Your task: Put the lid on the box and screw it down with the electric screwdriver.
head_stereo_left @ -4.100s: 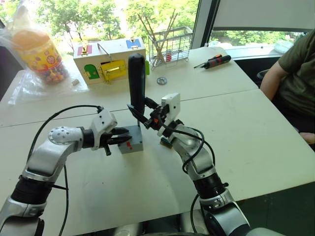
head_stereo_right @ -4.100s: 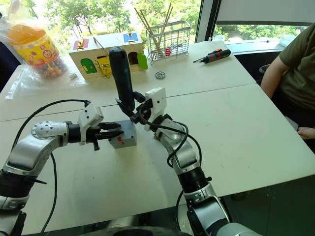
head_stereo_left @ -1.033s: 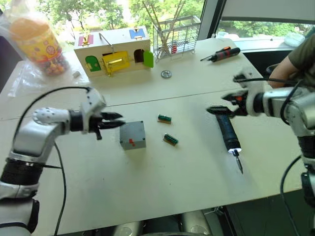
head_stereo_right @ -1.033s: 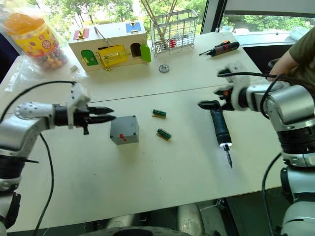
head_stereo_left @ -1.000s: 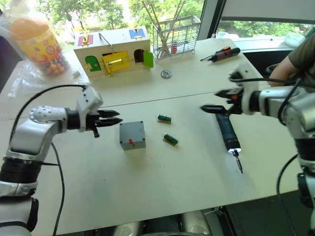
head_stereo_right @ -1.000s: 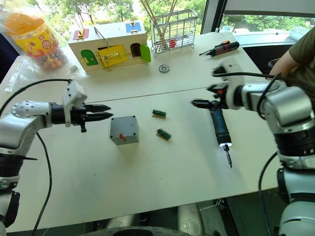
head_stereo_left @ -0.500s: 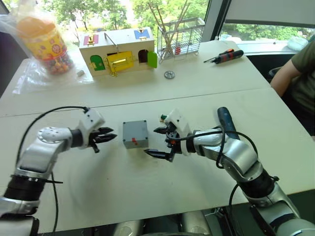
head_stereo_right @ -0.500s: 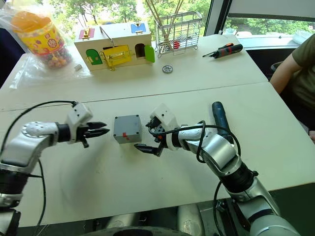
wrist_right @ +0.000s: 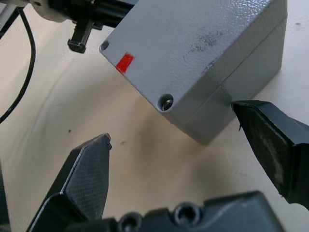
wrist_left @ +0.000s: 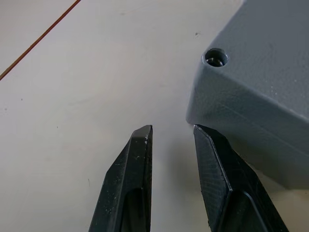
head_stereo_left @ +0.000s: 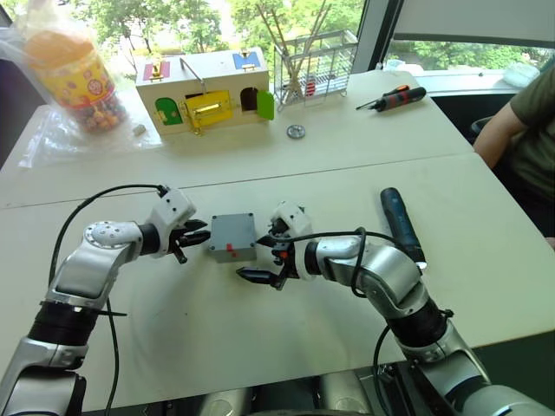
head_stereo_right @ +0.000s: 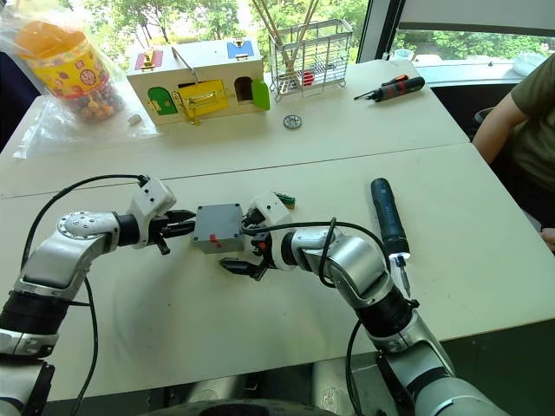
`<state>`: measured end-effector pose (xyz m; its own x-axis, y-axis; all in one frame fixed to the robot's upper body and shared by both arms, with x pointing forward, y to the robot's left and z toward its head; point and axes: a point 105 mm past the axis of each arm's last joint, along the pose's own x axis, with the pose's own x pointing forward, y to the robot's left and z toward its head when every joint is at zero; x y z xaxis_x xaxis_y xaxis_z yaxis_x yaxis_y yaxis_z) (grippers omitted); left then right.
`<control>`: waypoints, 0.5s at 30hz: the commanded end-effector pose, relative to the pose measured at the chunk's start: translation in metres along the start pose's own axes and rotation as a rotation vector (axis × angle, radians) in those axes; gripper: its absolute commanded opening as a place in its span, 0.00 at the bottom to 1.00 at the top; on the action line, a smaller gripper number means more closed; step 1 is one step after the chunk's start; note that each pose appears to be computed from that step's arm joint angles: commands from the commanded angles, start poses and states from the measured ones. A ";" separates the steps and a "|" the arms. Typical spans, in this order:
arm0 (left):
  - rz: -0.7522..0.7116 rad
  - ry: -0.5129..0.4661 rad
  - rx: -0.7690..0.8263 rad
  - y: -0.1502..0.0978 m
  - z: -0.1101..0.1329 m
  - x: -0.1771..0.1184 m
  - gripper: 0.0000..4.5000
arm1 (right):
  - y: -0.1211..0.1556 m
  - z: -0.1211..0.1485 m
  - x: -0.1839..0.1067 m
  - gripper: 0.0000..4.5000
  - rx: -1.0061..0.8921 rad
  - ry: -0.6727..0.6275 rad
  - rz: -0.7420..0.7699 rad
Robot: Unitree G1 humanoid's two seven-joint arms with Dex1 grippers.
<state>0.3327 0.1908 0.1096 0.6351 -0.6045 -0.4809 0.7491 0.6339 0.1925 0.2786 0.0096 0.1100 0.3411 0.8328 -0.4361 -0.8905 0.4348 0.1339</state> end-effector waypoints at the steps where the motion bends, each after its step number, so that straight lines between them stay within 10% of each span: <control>1: -0.006 -0.036 0.053 0.004 0.015 0.005 0.30 | 0.019 0.012 -0.001 0.99 0.041 -0.051 0.079; 15: -0.014 0.000 0.130 0.022 0.016 0.007 0.30 | -0.003 0.023 -0.036 0.99 -0.159 -0.054 0.011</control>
<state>0.3542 0.1783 0.1090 0.5863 -0.6395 -0.4972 0.8013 0.5480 0.2401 0.2722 -0.0154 0.1203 0.3242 0.8220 -0.4681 -0.8978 0.4233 0.1215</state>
